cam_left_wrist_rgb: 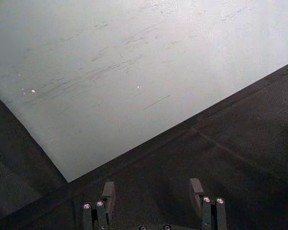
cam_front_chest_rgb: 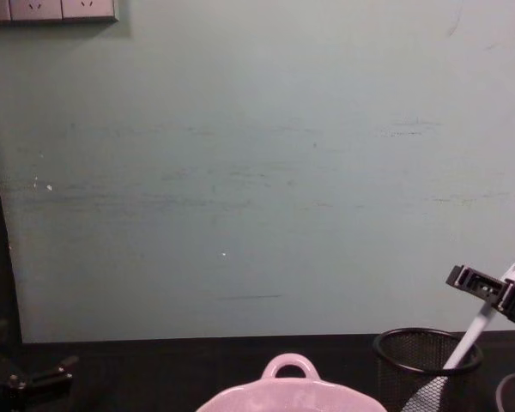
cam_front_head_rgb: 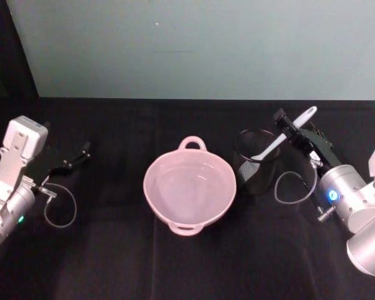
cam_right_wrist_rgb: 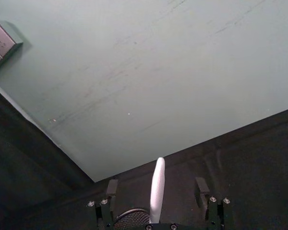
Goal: Use the one hand to pick up the spoon and stir the clear water in the bowl.
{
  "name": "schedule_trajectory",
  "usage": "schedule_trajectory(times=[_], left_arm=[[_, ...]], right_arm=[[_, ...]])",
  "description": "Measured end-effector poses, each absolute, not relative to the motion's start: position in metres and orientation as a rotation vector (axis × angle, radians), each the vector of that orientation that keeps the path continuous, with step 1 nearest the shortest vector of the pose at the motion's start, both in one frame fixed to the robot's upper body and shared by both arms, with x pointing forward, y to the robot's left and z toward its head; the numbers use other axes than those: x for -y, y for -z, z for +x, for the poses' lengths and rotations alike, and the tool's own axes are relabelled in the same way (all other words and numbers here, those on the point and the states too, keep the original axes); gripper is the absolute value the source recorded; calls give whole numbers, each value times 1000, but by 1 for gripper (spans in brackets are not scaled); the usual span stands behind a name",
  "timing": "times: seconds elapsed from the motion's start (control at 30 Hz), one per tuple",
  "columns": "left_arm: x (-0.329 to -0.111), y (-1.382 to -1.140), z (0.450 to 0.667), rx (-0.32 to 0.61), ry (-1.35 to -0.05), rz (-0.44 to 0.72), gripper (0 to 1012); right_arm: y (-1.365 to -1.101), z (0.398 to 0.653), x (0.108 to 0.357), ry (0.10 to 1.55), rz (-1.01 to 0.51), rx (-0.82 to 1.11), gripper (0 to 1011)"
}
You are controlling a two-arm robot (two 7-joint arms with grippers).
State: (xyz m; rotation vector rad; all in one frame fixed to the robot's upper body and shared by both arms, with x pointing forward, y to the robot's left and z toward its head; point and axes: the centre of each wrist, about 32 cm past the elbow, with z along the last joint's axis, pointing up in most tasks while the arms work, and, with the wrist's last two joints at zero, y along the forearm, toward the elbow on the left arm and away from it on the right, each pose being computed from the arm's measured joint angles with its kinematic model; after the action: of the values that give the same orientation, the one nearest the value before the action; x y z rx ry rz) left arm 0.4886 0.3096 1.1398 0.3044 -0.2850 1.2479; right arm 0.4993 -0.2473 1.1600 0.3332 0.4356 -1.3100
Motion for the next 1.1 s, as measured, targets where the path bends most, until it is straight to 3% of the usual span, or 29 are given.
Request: schedule_trajectory(times=[0.33,0.47,0.77,0.87,0.97,1.1], left_arm=[[-310,-1140,489,285,-1248,304,1011],[-310,-1140,489,285,-1248,304,1011],[-310,-1140,489,285,-1248,304,1011],[-310,-1140,489,285,-1248,305,1011],[-310,-1140,489,285,-1248,305,1011],[-310,-1140,489,285,-1248,304,1011]], right_arm=[[-1159,501,247,1313,324,-435,998],[-1159,501,247,1312,326,-435,929],[-1160,500,247,1312,327,-435,683],[-1160,500,247,1312,328,-434,523],[-1160,500,247,1313,328,-434,461],[-1160,500,247,1313,328,-434,302]])
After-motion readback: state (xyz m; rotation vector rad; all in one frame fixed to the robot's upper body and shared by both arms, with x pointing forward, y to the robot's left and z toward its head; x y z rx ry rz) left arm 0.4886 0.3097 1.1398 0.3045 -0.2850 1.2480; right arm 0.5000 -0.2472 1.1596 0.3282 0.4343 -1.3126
